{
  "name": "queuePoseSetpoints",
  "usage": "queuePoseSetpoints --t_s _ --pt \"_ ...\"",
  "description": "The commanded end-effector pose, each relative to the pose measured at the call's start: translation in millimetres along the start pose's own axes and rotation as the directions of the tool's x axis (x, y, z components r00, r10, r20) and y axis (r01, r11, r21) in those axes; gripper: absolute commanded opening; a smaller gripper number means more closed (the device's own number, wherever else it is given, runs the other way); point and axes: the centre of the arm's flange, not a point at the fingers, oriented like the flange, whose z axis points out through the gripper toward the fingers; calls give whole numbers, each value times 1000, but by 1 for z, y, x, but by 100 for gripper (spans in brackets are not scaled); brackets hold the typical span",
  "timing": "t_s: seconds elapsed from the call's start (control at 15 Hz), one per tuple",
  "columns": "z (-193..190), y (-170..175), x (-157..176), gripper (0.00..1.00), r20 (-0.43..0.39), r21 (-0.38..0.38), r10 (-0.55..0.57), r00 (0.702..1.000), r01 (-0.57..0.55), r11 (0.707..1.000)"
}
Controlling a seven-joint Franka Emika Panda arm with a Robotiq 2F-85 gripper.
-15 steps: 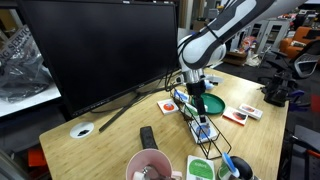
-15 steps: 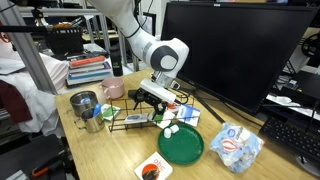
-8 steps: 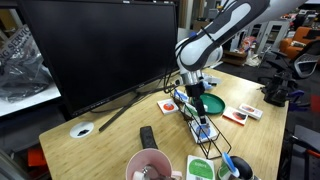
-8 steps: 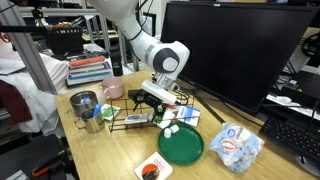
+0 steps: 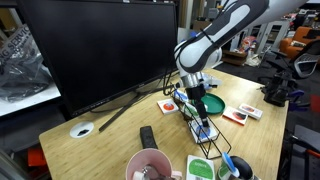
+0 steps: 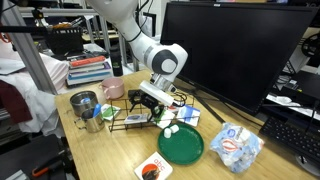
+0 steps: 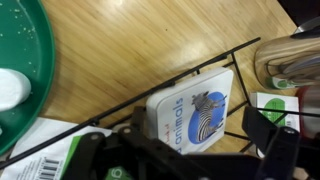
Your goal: Pick up the object with zebra tag and put it on the table
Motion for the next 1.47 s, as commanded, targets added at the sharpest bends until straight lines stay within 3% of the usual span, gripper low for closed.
queuePoseSetpoints --t_s 0.0,0.2,0.4,0.87,1.07,1.4 --pt "1 0 -2 100 16 28 -18 1000 17 999" --pt "5 -1 -2 93 21 39 -15 1000 14 999" --pt "2 1 -3 61 2 39 3 1000 -3 999" --pt "-7 10 -8 14 -28 39 36 999 -35 999" --pt "-12 8 -11 5 -41 34 38 998 -37 999" --pt "-31 -7 -22 5 -45 2 50 998 -50 999"
